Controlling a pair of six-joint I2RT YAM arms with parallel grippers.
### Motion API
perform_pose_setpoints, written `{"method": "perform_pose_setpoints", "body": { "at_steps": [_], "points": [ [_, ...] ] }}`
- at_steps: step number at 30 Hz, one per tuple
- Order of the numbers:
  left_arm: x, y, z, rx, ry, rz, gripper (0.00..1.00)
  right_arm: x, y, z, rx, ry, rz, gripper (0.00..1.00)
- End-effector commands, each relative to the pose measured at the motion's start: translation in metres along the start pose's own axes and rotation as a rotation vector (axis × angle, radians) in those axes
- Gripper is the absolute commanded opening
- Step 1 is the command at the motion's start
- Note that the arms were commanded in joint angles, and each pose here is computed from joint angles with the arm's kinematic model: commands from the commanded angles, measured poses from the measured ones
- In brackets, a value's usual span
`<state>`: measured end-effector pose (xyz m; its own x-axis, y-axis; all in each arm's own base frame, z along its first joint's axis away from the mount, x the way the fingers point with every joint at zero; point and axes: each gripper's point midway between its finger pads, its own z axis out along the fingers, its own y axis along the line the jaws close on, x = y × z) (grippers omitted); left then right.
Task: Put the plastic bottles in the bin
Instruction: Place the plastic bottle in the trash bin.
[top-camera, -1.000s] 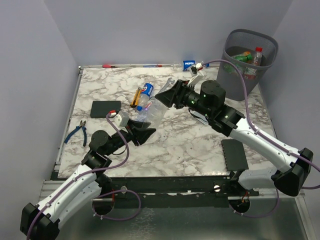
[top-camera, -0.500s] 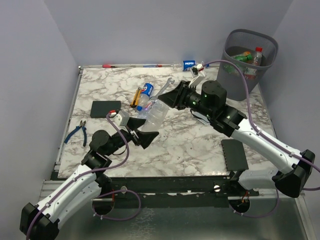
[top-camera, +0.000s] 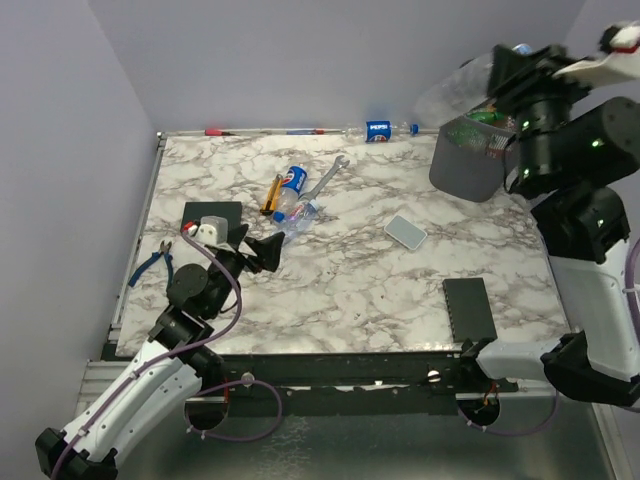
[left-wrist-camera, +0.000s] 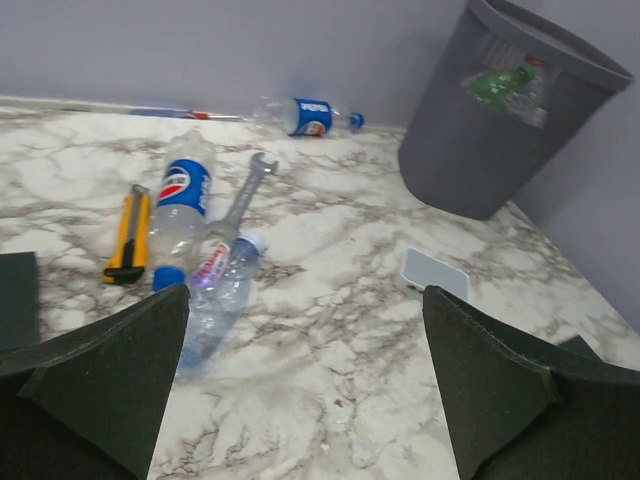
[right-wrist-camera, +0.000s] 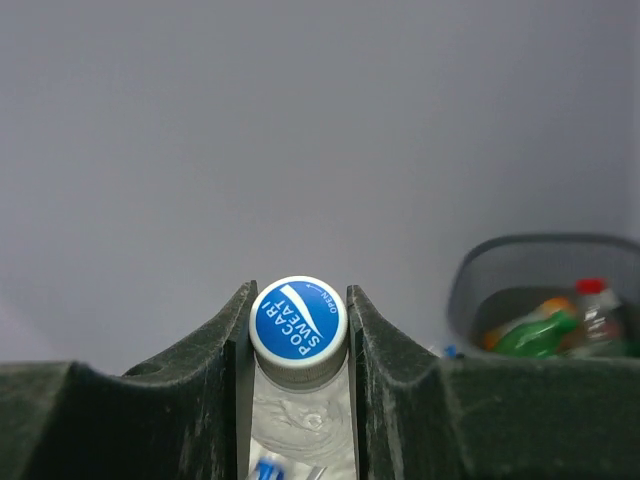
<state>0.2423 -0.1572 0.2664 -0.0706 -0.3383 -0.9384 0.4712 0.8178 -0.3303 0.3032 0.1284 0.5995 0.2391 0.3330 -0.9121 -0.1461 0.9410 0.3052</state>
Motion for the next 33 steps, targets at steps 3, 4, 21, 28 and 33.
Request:
{"method": "perform_pose_setpoints", "body": {
  "at_steps": [3,4,21,28,33],
  "points": [
    [-0.015,0.06,-0.014,-0.339,-0.057,0.048,0.99,-0.028,-0.113,0.054,0.448,-0.17,-0.032,0.0],
    [-0.016,0.063,-0.016,-0.357,-0.06,0.05,0.99,-0.029,-0.123,0.063,0.448,-0.205,0.029,0.0],
    [-0.017,0.066,-0.022,-0.376,-0.066,0.055,0.99,0.082,-0.305,0.176,0.717,-0.166,0.049,0.0],
    [-0.011,0.063,-0.015,-0.356,-0.044,0.068,0.99,0.139,-0.32,0.216,0.575,-0.101,0.035,0.0],
    [-0.008,0.062,-0.013,-0.35,-0.031,0.073,0.99,0.164,-0.329,0.238,0.532,-0.069,0.051,0.0]
  ]
}}
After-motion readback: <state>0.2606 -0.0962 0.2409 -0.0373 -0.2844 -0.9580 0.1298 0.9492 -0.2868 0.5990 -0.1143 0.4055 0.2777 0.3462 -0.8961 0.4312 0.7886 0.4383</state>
